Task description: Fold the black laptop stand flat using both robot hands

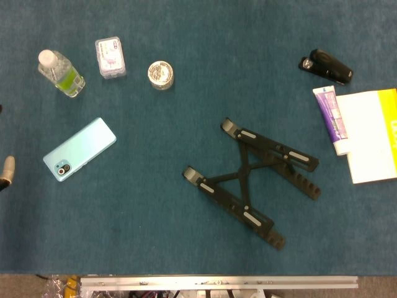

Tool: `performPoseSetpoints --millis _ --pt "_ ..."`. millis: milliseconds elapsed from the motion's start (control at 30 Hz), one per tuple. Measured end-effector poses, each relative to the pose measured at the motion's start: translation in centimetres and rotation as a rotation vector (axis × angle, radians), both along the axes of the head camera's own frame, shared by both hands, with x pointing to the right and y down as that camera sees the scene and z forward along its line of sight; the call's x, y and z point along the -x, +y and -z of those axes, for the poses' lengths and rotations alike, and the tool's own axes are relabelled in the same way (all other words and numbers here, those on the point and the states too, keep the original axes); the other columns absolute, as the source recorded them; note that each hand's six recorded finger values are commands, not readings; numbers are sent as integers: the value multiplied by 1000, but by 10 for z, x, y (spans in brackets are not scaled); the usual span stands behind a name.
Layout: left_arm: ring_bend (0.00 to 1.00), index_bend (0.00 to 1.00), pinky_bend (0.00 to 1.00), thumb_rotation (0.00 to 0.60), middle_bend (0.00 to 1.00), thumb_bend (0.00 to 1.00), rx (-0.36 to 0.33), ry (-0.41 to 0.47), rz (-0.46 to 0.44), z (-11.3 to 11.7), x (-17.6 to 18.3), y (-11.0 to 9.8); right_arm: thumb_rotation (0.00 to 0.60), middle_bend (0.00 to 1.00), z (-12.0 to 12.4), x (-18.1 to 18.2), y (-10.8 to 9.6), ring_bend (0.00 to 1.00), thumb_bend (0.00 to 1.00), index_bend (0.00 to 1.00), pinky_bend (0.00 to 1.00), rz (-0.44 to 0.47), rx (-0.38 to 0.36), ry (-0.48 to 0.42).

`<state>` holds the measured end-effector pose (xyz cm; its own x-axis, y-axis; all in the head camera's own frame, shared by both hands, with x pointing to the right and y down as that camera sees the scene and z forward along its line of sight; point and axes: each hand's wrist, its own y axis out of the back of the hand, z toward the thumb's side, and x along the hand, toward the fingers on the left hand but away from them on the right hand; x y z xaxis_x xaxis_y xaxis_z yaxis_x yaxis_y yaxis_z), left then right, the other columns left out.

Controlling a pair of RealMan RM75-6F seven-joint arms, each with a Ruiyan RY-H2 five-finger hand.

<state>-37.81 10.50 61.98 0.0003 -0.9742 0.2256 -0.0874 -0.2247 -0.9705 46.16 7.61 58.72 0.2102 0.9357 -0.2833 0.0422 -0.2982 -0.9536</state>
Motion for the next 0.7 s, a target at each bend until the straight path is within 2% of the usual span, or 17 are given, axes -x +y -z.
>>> performPoseSetpoints --millis 400,533,700 --pt "0 22 0 600 19 391 2 -2 8 1 2 5 600 151 2 7 0 29 193 0 98 28 10 -34" --pt "0 23 0 600 19 390 6 -3 1 2 1 3 600 151 5 11 -1 29 193 0 98 37 29 -76" --pt "0 23 0 600 19 390 6 -10 -10 2 -1 -2 600 151 7 22 -4 29 193 0 105 74 87 -145"
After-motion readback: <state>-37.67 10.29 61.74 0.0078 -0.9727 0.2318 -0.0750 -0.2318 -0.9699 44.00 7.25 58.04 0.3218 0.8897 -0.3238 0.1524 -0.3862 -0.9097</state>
